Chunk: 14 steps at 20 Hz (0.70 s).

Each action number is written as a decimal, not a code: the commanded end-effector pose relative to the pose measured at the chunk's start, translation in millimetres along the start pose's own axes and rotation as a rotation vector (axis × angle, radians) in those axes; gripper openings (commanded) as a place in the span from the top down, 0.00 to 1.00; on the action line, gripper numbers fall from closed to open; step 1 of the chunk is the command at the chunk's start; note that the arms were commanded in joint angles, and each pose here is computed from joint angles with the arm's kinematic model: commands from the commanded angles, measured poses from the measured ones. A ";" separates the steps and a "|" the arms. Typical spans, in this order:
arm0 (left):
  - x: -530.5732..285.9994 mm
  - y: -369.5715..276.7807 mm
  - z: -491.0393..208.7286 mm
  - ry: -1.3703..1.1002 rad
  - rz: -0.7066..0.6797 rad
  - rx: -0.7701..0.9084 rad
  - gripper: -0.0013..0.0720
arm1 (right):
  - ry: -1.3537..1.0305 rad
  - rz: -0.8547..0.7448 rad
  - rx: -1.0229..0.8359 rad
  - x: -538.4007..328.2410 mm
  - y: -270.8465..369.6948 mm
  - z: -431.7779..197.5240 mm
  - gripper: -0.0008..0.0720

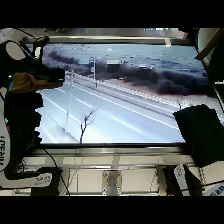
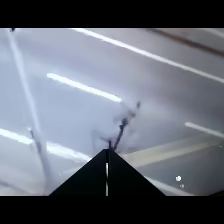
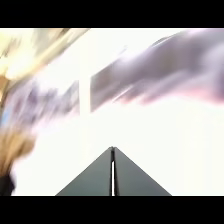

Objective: Fold the clothes and pants, and hang the long-sleeved shirts on hangers.

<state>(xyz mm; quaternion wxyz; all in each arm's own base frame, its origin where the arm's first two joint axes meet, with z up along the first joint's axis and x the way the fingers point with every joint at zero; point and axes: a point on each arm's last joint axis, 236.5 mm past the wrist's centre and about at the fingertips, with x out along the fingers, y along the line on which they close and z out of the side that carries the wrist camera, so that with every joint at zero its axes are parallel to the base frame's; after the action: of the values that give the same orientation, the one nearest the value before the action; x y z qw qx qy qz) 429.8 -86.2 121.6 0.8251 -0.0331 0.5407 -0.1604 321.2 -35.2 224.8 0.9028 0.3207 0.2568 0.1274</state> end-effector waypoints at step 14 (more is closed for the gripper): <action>-0.4 -8.2 -0.7 0.003 -0.034 -0.005 0.96 | 0.415 0.300 -0.445 65.6 127.1 -134.1 0.90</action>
<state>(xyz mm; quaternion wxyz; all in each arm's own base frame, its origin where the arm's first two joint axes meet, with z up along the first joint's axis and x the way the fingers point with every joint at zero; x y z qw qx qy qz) 427.2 -93.8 123.5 0.8215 -0.0444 0.5414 -0.1731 296.0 153.2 194.7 0.8513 0.1258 0.3488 0.3713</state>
